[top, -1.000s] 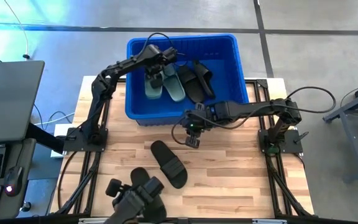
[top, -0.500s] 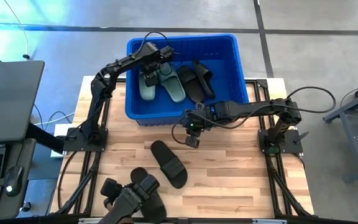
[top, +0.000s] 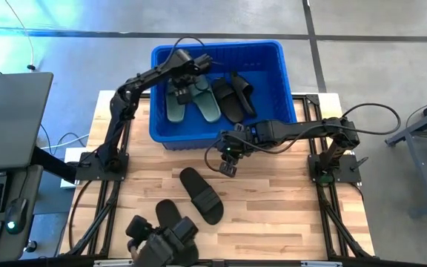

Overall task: Pick and place slides into bin
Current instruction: Put the black slide into the blue bin

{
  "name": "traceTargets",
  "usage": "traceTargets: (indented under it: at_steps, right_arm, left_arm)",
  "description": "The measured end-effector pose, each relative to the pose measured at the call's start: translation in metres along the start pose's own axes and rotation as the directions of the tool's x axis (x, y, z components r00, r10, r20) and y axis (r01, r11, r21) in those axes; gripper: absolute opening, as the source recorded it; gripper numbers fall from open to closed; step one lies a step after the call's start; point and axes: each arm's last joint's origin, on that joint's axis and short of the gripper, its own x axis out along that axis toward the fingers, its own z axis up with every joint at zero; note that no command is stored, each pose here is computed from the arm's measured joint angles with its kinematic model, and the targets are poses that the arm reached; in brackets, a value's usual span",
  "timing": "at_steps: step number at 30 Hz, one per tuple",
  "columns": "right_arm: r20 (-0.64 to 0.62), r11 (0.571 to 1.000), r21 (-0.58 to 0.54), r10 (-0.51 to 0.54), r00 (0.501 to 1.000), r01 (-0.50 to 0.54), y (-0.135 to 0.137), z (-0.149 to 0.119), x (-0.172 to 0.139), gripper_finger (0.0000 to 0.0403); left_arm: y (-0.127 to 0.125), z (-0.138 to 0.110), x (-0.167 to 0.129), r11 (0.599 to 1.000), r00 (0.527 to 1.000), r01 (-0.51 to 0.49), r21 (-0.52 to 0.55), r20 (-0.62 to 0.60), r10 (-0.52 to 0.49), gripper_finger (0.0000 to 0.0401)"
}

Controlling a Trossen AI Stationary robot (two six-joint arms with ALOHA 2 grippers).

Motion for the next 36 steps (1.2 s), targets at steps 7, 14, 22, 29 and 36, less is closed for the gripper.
traceTargets:
  at_steps: [7,14,22,29,36]
  right_arm:
    - [0.019,0.991,-0.109,0.081,0.997,-0.079,0.017,-0.002,-0.003,0.0078]
    - [-0.005,0.933,-0.337,0.135,0.991,-0.129,0.058,-0.023,-0.012,0.0078]
    - [0.037,0.835,-0.549,0.048,0.998,-0.020,0.103,-0.046,-0.003,0.0078]
    - [-0.140,0.668,-0.726,0.088,0.986,-0.163,0.133,-0.068,0.045,0.0093]
    - [-0.211,0.570,-0.797,0.050,0.976,-0.201,0.153,-0.087,0.091,0.0138]
  left_arm:
    - [0.002,-0.010,-0.080,0.997,0.944,-0.046,-0.056,0.323,0.062,0.0177]
    - [-0.024,-0.048,-0.133,1.000,0.898,-0.026,-0.014,0.439,0.030,0.0185]
    - [-0.076,-0.080,-0.182,0.996,0.836,0.047,0.077,0.543,-0.081,0.0190]
    - [-0.127,-0.099,-0.213,0.988,0.783,0.049,0.144,0.609,-0.128,0.0191]
    - [-0.163,-0.114,-0.230,0.980,0.748,0.076,0.183,0.639,-0.178,0.0191]
